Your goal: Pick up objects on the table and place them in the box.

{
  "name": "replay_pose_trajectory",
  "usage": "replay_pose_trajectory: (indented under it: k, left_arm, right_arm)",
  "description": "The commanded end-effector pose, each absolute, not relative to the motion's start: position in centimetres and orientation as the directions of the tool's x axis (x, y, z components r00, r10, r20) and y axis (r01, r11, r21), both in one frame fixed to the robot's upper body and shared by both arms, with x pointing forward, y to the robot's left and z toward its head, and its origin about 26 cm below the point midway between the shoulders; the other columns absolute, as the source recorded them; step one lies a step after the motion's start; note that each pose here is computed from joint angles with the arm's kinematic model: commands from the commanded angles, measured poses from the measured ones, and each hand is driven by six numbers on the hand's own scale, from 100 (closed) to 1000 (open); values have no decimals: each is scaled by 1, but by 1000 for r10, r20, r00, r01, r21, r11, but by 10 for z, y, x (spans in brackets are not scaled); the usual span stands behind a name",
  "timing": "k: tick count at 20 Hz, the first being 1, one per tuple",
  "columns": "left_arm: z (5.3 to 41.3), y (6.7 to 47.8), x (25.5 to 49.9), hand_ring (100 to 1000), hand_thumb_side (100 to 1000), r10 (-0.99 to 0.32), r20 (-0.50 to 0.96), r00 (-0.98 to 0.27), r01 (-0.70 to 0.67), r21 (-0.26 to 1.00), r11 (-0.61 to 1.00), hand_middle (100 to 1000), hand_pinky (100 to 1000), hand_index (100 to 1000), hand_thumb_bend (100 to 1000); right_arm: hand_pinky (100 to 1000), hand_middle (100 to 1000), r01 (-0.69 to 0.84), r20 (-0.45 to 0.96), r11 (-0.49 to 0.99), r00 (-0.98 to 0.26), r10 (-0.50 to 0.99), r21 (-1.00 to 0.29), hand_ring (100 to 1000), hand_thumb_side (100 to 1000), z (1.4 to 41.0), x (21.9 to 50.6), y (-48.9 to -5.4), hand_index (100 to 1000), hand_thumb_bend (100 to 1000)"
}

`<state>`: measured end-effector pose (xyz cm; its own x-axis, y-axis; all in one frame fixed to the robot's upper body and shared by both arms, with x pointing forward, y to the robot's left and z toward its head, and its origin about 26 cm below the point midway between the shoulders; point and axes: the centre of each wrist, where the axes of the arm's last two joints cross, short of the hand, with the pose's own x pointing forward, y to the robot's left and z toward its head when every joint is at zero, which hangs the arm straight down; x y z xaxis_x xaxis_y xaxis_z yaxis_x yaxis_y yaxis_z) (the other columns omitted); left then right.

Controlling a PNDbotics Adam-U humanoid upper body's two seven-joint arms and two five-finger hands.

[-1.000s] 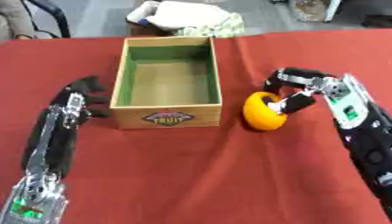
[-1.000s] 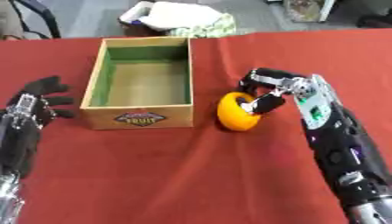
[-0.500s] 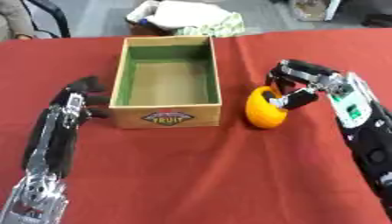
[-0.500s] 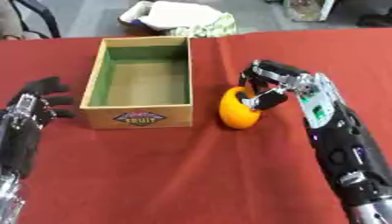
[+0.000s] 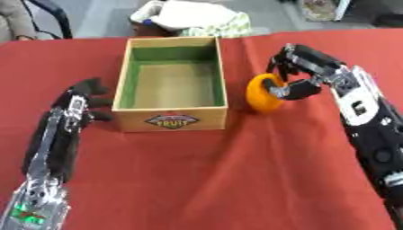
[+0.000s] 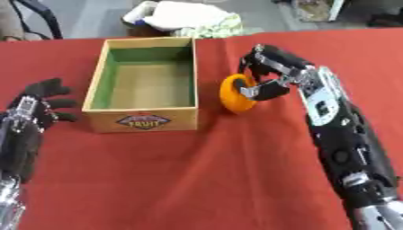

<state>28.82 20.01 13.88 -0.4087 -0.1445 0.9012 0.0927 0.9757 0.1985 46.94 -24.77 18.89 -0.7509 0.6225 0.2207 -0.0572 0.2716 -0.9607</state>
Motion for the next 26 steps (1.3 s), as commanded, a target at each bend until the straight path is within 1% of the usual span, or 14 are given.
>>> replay_pose_trajectory:
  k: [1,6,14,20,26]
  left_arm:
    - [145,201,288,704,871,-145,890,-432,96,205,974,707,611,838,100]
    - [146,200,288,704,871,-141,891,-432,100,203,974,707,611,838,100]
    - [146,198,287,704,873,-134,892,-432,109,199,974,706,611,838,100]
    - [145,197,287,705,877,-128,894,-430,114,194,974,706,611,838,100]
    - [145,196,287,705,880,-125,894,-429,116,191,975,706,611,838,100]
  right_arm:
    - [420,100,19,174,301,-780,601,-953,344,198,216,470,-235,104,100]
    - [420,100,67,140,325,-809,571,-943,343,198,233,471,-207,105,100]
    - [418,100,85,103,333,-855,508,-939,343,198,252,472,-140,106,100]
    - [419,100,62,108,321,-869,483,-945,345,198,247,468,-98,107,100]
    - [419,100,19,121,264,-856,503,-964,348,199,225,467,-73,111,100]
